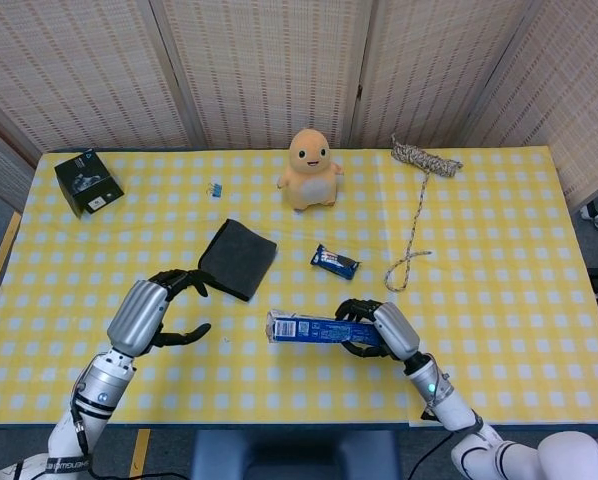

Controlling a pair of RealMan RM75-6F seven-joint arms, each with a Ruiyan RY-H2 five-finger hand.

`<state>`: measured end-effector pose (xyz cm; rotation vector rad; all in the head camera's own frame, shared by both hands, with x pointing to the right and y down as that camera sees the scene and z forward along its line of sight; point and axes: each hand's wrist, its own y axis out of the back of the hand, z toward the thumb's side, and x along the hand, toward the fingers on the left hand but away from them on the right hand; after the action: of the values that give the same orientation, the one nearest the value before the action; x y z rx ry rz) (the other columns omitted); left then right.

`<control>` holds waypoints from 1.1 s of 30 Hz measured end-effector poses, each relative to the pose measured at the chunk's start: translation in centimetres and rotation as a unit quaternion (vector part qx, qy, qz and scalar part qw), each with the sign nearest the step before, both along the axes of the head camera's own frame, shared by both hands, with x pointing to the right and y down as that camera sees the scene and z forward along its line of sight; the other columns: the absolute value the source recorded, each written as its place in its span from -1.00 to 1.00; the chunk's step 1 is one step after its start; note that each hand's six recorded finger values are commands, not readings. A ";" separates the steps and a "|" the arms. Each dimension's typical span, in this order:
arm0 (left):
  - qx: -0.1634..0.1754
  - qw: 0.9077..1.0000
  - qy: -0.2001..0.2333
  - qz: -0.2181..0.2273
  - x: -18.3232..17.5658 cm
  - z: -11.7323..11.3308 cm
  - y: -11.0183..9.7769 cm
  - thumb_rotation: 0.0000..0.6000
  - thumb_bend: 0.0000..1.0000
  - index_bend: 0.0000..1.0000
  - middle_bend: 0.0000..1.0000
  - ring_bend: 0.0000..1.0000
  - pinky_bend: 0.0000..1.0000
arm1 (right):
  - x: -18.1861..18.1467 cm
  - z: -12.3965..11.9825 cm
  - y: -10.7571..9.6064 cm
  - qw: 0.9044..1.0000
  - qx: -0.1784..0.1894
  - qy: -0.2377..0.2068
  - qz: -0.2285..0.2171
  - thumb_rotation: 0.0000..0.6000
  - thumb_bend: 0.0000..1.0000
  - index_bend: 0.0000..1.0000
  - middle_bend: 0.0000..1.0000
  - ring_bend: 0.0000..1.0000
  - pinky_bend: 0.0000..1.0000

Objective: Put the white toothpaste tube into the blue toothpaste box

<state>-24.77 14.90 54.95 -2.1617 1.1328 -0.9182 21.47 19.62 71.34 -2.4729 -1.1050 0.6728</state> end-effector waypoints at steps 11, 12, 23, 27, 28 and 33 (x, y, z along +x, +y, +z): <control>0.012 0.999 -0.043 -0.001 -1.6 1.0 0.1 1.00 -0.50 -0.46 -0.14 -0.32 -0.31 | 2.5 2.0 1.1 0.997 -0.012 0.073 -0.026 1.00 -0.29 -0.08 -0.19 -0.10 -0.08; 0.011 0.999 -0.044 -0.001 -1.6 1.0 0.1 1.00 -0.50 -0.46 -0.14 -0.32 -0.31 | 2.6 2.1 1.2 0.997 -0.013 0.075 -0.027 1.00 -0.29 -0.09 -0.21 -0.11 -0.10; 0.003 0.999 -0.052 -0.003 -2.1 1.3 0.3 1.00 -0.51 -0.52 -0.15 -0.33 -0.32 | 3.6 1.6 1.3 0.993 -0.017 0.111 -0.046 1.00 -0.29 -1.00 -0.92 -0.66 -0.66; 0.007 0.999 -0.053 -0.007 -2.4 1.1 0.5 1.00 -0.52 -0.52 -0.16 -0.33 -0.32 | 3.8 0.4 1.2 0.994 -0.017 0.104 -0.039 1.00 -0.29 -1.00 -0.94 -0.67 -0.66; 0.007 0.998 -0.054 -0.008 -2.6 1.0 0.5 1.00 -0.52 -0.52 -0.16 -0.33 -0.32 | 3.8 -0.2 1.1 0.994 -0.014 0.099 -0.035 1.00 -0.29 -1.00 -0.95 -0.68 -0.68; 0.018 0.997 -0.077 -0.022 -4.6 0.8 1.0 1.00 -0.52 -0.49 -0.20 -0.39 -0.35 | 4.6 -3.4 0.3 0.996 0.022 0.089 -0.014 1.00 -0.31 -1.00 -1.00 -0.75 -0.74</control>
<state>-29.38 15.88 55.70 -2.0064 1.1155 -1.0557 26.09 19.88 67.93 -2.3343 -1.0047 0.8330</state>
